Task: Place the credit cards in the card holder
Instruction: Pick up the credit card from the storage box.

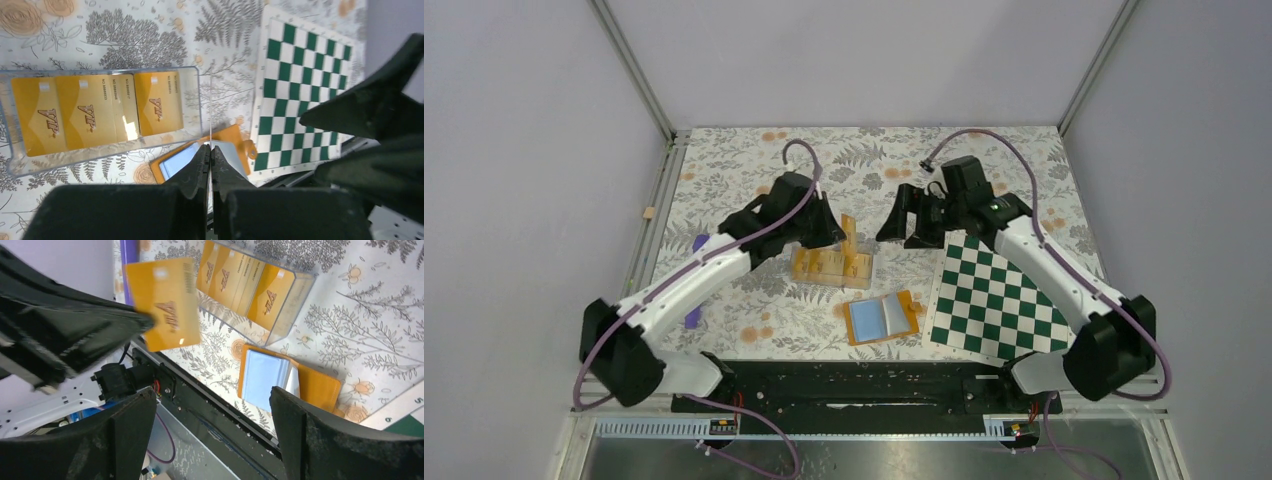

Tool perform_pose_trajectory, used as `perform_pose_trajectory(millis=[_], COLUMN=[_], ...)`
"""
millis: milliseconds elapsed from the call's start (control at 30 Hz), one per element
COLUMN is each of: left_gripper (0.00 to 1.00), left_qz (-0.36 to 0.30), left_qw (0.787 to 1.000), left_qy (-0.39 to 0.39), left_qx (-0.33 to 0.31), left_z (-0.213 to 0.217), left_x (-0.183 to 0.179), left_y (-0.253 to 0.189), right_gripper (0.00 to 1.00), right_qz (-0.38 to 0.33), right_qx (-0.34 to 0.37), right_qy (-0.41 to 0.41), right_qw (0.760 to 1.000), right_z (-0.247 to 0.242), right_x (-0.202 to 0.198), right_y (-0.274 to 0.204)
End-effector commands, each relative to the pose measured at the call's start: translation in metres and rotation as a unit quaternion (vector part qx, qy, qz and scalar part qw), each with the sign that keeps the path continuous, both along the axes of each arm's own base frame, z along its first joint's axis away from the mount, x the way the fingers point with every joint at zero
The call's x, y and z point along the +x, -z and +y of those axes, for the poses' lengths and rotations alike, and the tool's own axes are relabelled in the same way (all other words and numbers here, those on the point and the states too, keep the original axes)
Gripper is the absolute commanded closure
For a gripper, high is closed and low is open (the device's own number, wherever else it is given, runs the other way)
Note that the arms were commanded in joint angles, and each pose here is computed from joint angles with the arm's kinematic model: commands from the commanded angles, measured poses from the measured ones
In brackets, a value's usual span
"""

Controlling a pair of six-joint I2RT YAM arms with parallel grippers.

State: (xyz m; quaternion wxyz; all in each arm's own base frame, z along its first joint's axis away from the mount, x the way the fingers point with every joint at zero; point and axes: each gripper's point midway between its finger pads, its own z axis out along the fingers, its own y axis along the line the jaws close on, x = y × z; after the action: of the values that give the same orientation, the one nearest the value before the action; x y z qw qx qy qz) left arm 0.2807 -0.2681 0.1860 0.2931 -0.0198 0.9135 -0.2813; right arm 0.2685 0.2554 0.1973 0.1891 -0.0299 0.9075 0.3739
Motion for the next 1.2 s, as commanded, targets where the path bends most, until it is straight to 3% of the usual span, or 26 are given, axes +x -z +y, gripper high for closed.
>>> perform_pose_trajectory(millis=[0,233,400,667,800,1067,1167], left_gripper=[1.00,1.00,1.00,1.00,1.00,1.00,1.00], left_qz=[-0.039,-0.049,-0.056,-0.045,-0.040,-0.029,-0.017], left_qw=[0.998,0.954,0.918,0.913,0.915,0.921,0.926], left_qy=[0.003,0.083,0.128,0.145,0.143,0.137,0.135], left_qx=[-0.055,-0.283,-0.372,-0.378,-0.376,-0.365,-0.351], left_z=[0.010,0.001,-0.001,-0.004,-0.005,-0.004,-0.003], left_x=[-0.015,-0.080,-0.109,-0.114,-0.112,-0.112,-0.113], left_y=[-0.040,-0.073,-0.093,-0.092,-0.088,-0.075,-0.066], right_gripper=[0.10,0.13,0.16,0.20,0.28,0.58,0.78], right_qz=[0.013,0.021,0.050,0.065,0.065,0.086,0.084], right_qx=[0.050,0.149,0.263,0.298,0.309,0.339,0.338], right_qy=[-0.029,-0.103,-0.131,-0.158,-0.164,-0.188,-0.188], right_qw=[0.998,0.983,0.955,0.939,0.934,0.918,0.918], right_z=[-0.012,-0.005,0.012,0.037,0.047,0.057,0.058], right_x=[-0.027,-0.071,-0.083,-0.092,-0.092,-0.098,-0.099], right_y=[-0.013,-0.037,-0.056,-0.062,-0.070,-0.075,-0.072])
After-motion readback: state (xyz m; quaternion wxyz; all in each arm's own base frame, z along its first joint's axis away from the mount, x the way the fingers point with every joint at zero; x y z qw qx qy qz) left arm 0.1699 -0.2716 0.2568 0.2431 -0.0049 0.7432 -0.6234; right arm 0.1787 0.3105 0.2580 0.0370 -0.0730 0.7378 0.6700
